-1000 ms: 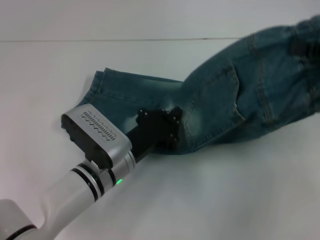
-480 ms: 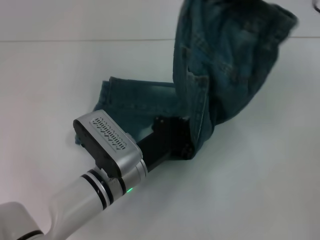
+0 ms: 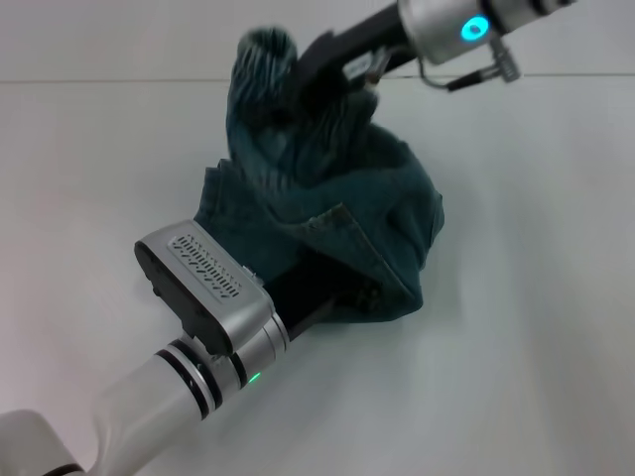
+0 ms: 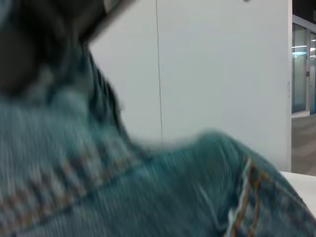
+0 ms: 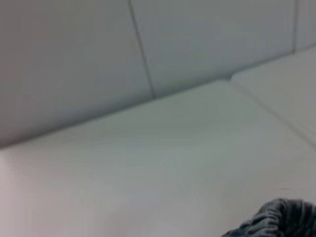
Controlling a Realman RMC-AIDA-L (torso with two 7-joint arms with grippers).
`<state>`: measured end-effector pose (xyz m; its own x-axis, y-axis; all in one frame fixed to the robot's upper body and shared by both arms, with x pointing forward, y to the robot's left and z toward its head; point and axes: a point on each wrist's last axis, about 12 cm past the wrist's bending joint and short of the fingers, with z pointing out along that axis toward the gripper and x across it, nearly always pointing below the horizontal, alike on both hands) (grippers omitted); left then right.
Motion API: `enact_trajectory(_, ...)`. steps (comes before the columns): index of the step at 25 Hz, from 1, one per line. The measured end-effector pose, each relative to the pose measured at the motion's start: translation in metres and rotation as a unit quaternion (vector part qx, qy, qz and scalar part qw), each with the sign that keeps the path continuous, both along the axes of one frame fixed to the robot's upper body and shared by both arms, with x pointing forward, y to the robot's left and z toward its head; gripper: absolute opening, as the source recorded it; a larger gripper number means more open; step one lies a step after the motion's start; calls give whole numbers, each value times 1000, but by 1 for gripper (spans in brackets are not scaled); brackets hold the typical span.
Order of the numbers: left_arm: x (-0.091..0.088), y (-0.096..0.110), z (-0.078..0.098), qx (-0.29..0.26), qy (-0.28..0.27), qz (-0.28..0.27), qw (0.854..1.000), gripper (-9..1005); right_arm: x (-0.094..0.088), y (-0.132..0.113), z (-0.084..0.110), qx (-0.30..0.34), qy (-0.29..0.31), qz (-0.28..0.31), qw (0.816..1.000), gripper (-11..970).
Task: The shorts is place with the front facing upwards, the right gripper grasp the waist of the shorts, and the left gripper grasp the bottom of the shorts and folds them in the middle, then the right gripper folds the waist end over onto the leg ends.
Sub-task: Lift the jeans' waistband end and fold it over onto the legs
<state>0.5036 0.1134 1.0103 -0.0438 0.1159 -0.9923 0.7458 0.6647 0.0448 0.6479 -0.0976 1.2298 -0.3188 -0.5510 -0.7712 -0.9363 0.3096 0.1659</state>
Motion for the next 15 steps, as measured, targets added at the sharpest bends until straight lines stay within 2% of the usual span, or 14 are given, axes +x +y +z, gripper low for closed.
enact_trajectory(4,-1,2,-1,0,2,4,1000,0,-1,5,-6,-6,10,-6,1000,187)
enact_trajectory(9,-4,11,-4,-3,0,22,1000,0,-2,-2,-4,18,18,-32,999,195)
enact_trajectory(15,-11,28,-8,-15,-4,46,999,0,-8,-24,-8,76,40,-52,995,320)
